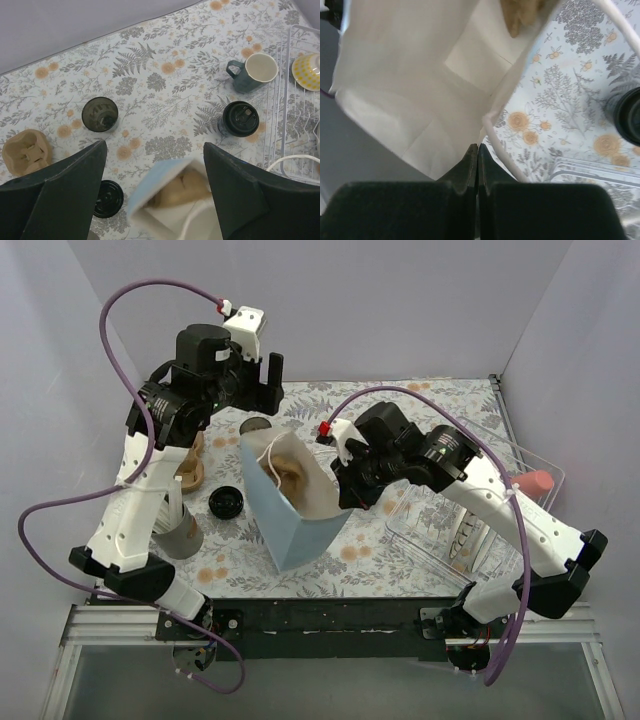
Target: Pack the takeout coffee
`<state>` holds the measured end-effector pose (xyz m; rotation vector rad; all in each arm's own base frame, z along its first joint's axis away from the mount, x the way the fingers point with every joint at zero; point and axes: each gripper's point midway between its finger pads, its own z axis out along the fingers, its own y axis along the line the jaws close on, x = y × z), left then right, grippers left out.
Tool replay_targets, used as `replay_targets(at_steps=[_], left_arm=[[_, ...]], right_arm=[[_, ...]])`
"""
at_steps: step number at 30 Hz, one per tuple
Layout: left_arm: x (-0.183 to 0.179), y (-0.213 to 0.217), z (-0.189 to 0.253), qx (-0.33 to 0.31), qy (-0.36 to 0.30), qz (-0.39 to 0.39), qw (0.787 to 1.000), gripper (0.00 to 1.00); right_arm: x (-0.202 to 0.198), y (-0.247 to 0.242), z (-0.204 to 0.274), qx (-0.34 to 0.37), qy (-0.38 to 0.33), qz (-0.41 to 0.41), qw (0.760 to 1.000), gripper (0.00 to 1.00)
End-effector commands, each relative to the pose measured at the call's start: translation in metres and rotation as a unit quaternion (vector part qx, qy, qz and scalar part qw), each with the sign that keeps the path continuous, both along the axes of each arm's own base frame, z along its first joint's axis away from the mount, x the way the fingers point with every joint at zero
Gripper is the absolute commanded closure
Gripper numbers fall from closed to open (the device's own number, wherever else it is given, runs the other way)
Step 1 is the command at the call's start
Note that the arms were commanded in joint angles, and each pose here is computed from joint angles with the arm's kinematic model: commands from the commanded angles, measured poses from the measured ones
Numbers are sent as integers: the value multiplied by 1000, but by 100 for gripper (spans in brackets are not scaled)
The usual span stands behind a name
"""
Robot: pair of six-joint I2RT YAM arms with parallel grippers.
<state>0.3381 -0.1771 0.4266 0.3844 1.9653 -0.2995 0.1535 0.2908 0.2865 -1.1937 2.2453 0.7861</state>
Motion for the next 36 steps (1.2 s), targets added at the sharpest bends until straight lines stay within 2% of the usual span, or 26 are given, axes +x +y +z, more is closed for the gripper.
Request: replay_targets(at_steps=[1,4,7,12,15,19,22,23,25,26,29,32,36], left_arm=[[-3,8,-12,36,29,4,999,23],[1,17,-14,33,36,38,998,25],[-4,6,-20,7,59,21,998,25],[-4,10,-41,-15,102,71,992,24],[-4,11,-47,-18,113,84,990,24],[-3,13,-41,-14,96,79,992,23],[-6,9,-28,-12,81,49,995,23],[-8,8,-25,-12,81,44,996,23],[-13,7,-26,-10,93,35,995,25],[-17,4,-27,-19,98,29,995,25],[-33,-14,-29,-60,123,-14,991,28],[-42,-29,-29,-79,132,-45,987,30],[-42,-35,-39,-61,144,-48,987,30]], right_arm=[[11,-6,20,4,-98,69,993,99],[23,-9,24,-6,-142,74,987,91],[34,-9,21,-18,-163,71,984,90],[60,-13,19,-57,-190,25,980,91],[73,-20,19,-78,-200,-6,977,92],[87,-20,30,-61,-205,-33,976,90],[98,-12,39,-48,-211,-40,975,83],[102,-8,37,-46,-204,-45,977,74],[106,-4,48,-29,-200,-60,978,63],[108,0,49,-23,-186,-76,979,49],[108,1,62,-3,-162,-123,979,38],[109,-11,73,8,-141,-200,970,37],[97,-16,75,40,-93,-256,961,40]])
